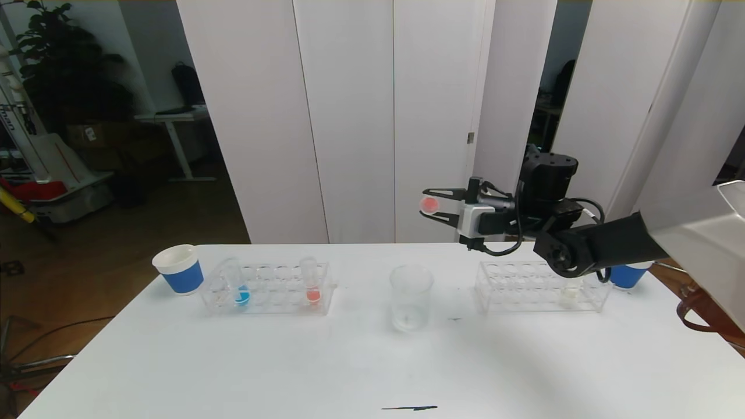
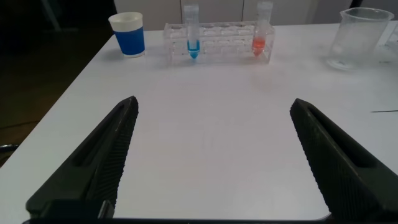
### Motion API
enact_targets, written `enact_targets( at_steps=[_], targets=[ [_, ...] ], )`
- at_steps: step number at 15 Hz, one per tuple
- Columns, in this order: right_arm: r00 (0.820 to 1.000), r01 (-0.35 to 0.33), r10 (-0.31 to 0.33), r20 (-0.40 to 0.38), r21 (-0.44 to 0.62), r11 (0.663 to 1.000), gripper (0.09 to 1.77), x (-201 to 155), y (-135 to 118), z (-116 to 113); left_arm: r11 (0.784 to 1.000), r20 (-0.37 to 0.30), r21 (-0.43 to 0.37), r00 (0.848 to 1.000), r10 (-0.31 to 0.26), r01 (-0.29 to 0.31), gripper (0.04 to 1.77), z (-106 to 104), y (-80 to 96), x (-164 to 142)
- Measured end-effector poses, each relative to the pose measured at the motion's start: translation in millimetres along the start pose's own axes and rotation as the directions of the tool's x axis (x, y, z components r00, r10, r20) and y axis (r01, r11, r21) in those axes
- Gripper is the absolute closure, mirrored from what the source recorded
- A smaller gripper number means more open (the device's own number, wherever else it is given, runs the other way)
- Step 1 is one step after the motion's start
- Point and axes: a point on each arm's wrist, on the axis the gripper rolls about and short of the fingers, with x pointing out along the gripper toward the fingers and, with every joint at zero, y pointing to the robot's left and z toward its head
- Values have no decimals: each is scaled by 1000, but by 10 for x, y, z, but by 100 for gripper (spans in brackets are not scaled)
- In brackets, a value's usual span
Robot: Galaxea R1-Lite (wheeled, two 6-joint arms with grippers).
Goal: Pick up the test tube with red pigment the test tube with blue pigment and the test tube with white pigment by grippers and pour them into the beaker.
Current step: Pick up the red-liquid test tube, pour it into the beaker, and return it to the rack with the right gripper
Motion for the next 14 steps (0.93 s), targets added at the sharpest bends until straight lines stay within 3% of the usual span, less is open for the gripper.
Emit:
enact_targets(
  at_steps=[14],
  targets=[
    [1000, -19, 20, 4, -163, 986, 128, 140, 180, -19, 1000, 0, 0, 1000, 0, 0, 6, 0, 0, 0]
  ],
)
